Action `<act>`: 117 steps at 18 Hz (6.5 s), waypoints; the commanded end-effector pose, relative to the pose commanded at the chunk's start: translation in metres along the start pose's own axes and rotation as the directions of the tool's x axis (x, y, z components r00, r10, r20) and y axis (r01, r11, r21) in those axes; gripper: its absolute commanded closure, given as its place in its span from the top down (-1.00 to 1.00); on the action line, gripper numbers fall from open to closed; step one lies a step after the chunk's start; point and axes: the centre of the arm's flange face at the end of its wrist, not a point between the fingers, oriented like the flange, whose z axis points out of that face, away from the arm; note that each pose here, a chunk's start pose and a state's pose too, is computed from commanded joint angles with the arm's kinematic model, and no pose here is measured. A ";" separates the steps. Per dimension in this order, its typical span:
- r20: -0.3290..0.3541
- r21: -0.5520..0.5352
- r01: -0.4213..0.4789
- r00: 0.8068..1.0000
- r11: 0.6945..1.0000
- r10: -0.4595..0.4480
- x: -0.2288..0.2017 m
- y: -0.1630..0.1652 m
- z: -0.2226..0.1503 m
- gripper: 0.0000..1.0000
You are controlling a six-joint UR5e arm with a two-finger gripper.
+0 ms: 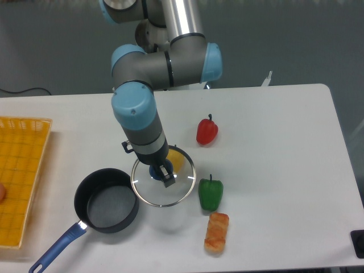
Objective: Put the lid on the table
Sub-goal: 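Carry the glass lid by its knob away from the yellow pepper, then lower the held glass lid onto the table beside the red pepper, then hold the lid flat on the table and open the gripper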
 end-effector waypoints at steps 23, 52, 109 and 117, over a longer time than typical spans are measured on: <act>0.013 0.025 -0.073 0.997 0.997 0.073 -0.035 0.104 0.011 0.25; 0.020 0.015 -0.179 0.984 0.984 0.179 -0.084 0.238 0.086 0.25; 0.016 0.071 -0.171 0.985 0.983 0.170 -0.097 0.251 0.160 0.25; 0.014 0.071 -0.170 0.985 0.983 0.170 -0.097 0.251 0.161 0.28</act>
